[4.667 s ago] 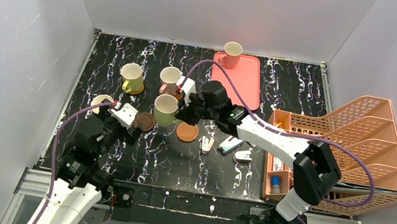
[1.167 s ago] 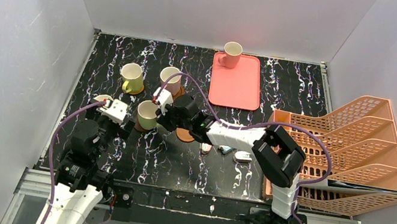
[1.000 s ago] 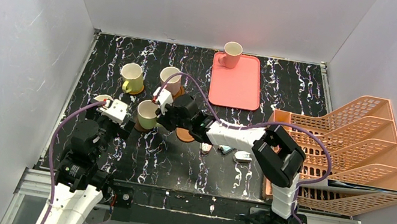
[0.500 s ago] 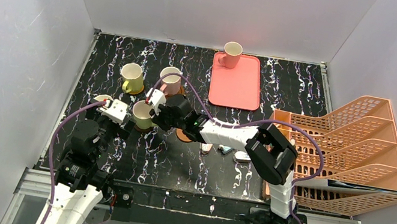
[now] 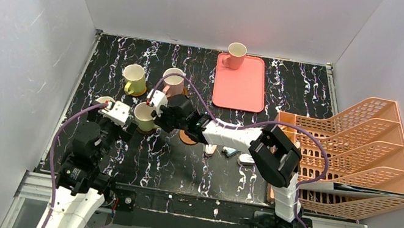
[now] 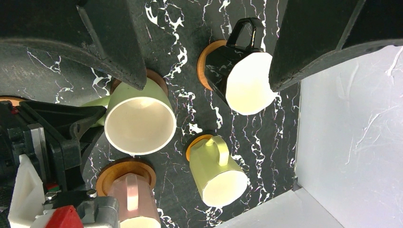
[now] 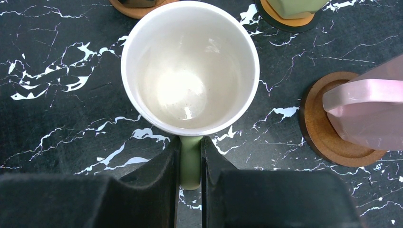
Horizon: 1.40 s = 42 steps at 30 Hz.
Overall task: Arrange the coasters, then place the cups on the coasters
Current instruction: Place the cup on the coaster.
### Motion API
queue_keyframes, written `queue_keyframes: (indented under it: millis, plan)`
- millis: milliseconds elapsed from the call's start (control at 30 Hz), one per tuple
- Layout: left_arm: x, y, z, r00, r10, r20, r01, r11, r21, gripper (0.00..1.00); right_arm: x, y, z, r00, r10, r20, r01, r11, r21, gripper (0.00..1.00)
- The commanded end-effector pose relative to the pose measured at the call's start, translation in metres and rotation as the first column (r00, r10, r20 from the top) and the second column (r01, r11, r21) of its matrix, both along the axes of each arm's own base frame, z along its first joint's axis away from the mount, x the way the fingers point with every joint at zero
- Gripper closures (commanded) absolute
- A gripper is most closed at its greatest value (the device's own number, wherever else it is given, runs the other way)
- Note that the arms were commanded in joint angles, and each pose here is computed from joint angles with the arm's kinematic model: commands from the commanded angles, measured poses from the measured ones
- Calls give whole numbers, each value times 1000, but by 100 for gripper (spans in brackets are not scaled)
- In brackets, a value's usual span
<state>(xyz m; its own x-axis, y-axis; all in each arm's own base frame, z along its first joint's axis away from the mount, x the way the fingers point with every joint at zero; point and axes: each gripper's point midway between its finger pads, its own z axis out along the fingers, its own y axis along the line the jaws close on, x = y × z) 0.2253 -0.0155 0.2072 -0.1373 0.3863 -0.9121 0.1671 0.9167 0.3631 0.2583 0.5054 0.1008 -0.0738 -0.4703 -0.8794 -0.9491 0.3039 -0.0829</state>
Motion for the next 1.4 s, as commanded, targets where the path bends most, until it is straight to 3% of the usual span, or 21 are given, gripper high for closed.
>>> queue_keyframes:
  millis: [0,300,700,1200,1367]
  plan:
    - [0,2,-1,1000,9,5,-9,1000,1,2,6,21,35,998,14,63,-20,995,93,98]
    - [0,2,0,1000,7,7,-7,1000,0,2,5,20,36,998,20,63,-25,996,90,89]
    - [-1,2,0,1000,7,7,-7,1000,0,2,2,20,39,998,35,61,-40,995,93,68]
    - [-1,2,0,1000,9,8,-9,1000,0,2,-1,19,47,998,38,56,-44,993,108,62]
    - [-1,2,1,1000,9,11,-9,1000,-1,2,-3,17,58,998,37,53,-44,991,130,55]
